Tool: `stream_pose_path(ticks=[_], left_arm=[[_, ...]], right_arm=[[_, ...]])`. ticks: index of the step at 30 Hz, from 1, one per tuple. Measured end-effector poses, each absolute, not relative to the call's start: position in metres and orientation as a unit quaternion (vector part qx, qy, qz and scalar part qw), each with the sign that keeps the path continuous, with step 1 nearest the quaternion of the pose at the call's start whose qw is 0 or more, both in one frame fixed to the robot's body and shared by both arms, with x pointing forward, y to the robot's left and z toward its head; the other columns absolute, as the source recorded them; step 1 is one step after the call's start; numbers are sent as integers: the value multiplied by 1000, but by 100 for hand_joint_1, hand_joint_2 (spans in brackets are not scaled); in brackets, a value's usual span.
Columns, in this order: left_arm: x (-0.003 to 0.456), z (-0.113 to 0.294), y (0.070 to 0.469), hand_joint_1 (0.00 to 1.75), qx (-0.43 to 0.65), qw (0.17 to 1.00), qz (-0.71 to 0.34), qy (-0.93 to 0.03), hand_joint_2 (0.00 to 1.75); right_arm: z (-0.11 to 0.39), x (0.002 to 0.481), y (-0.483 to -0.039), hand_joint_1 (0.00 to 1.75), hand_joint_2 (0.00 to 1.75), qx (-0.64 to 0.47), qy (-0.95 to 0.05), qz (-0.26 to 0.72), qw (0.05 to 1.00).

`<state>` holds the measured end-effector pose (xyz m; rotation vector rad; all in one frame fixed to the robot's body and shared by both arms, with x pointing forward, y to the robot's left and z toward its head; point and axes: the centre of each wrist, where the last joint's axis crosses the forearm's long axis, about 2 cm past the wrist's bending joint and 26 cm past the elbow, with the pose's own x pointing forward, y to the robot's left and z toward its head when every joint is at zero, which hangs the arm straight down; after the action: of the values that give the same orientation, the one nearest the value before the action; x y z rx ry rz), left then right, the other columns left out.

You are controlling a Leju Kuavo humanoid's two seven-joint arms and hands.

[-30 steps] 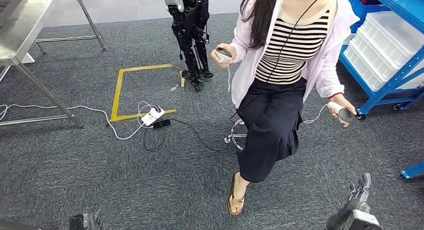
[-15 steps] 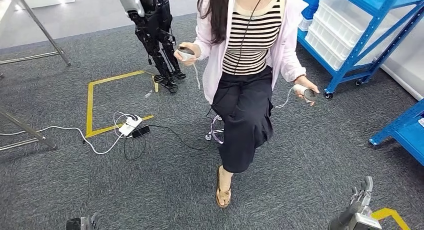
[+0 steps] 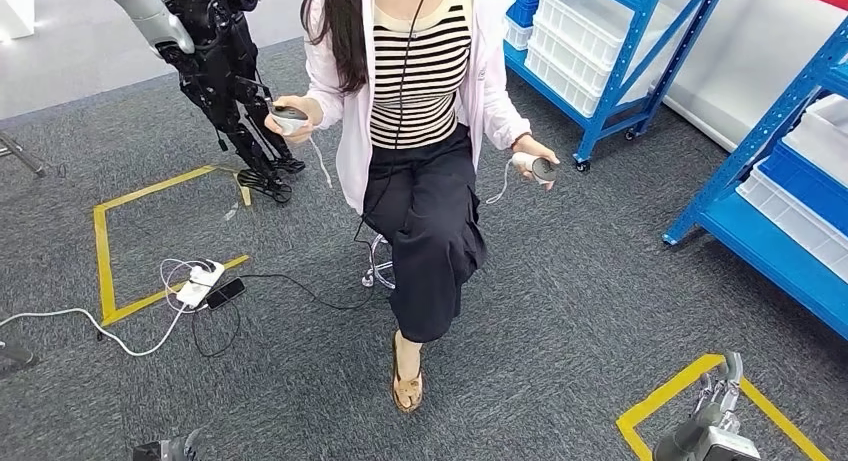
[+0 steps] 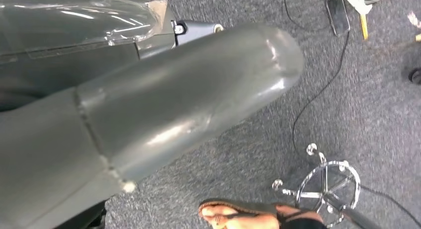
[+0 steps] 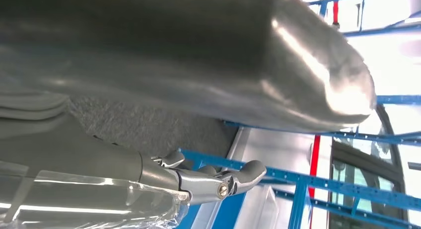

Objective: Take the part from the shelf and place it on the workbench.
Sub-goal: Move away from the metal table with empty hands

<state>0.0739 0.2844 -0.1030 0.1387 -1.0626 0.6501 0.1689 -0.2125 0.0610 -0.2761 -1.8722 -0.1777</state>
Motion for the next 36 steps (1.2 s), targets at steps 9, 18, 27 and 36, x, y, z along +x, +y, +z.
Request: stream_pose_path(ticks=[9,18,27,36], left_arm=[[69,-104,285,0,68,810,306,-495,0],[69,-103,286,0,77,807,311,-497,0],[61,-104,289,0,78,810,308,-493,0],[62,-104,287,0,72,810,303,-497,0]], right_arm=[[60,173,-214,0,0,-116,-803,-70,580],[62,180,-211,0,0,-105,-807,-68,578],[56,179,-208,0,0,-102,-802,-73,584],[51,172,-212,0,0,-108,-799,-73,588]])
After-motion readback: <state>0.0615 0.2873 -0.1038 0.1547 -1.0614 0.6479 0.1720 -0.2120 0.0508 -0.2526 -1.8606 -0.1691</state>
